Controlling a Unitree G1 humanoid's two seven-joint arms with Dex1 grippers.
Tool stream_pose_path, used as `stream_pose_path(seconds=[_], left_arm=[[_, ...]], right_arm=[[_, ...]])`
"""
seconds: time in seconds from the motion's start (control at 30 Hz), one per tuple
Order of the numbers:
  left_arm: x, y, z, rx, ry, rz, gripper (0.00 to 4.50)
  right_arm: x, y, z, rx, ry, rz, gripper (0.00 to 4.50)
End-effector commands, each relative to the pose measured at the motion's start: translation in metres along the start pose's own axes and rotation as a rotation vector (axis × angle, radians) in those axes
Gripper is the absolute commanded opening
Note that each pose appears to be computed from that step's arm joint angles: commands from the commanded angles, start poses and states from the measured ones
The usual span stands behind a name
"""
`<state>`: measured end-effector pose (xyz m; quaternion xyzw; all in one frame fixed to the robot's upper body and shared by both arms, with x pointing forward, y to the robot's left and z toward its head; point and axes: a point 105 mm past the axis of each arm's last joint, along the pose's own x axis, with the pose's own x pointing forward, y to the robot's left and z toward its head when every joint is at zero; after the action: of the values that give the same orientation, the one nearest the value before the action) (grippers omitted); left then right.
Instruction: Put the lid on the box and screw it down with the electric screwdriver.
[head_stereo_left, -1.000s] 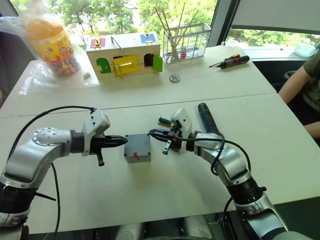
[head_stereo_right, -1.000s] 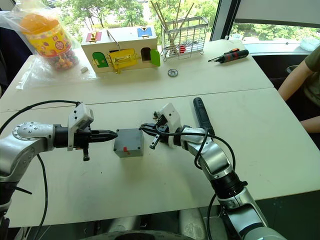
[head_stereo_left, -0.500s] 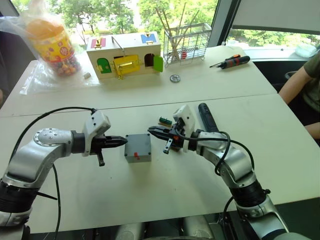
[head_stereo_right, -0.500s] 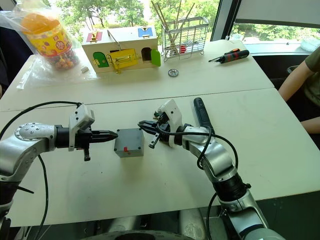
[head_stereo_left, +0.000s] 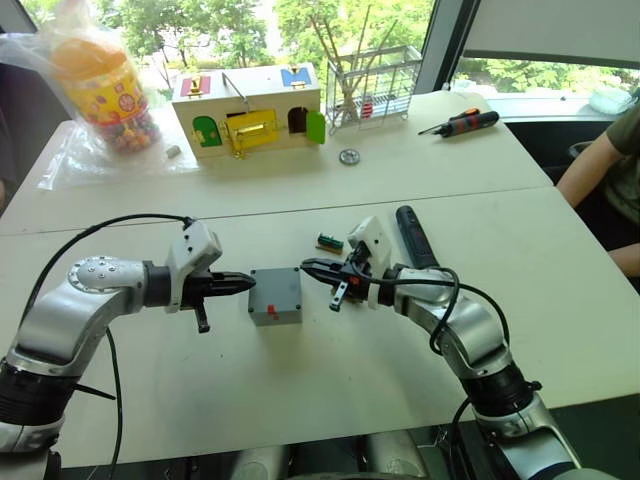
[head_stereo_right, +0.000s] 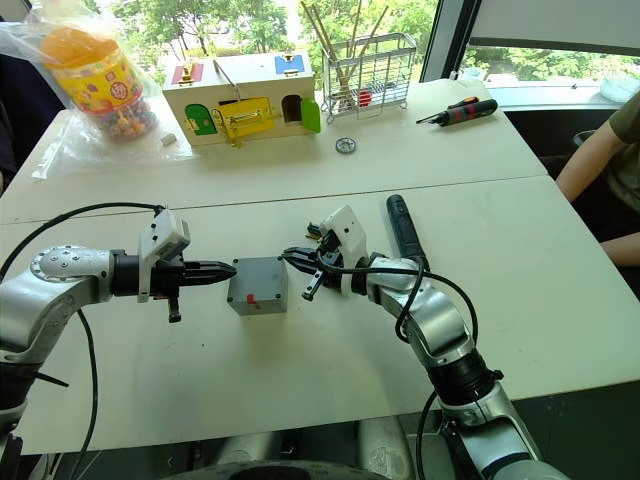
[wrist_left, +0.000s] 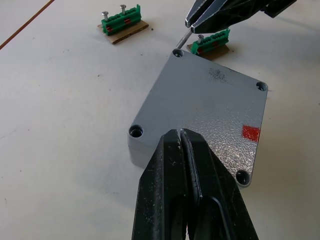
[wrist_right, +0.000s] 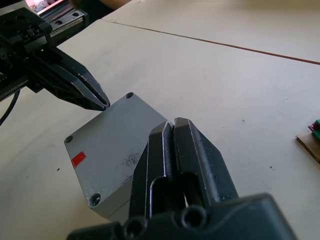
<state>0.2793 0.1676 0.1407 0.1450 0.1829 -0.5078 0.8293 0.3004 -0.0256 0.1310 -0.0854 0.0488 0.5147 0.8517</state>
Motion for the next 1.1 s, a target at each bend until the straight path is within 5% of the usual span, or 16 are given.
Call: stream_pose_path(seconds=[0.03,1.1], left_arm=[[-0.001,0.000,0.003,0.023,-0.007,0.001,0.00],[0.003,0.000,0.003,0.030,-0.015,-0.006,0.00]], right_arm=[[0.003,0.004,0.015,-0.043,-0.048,0.017,0.05],[0.003,0.011,0.014,-0.034,-0.047,0.028,0.05]])
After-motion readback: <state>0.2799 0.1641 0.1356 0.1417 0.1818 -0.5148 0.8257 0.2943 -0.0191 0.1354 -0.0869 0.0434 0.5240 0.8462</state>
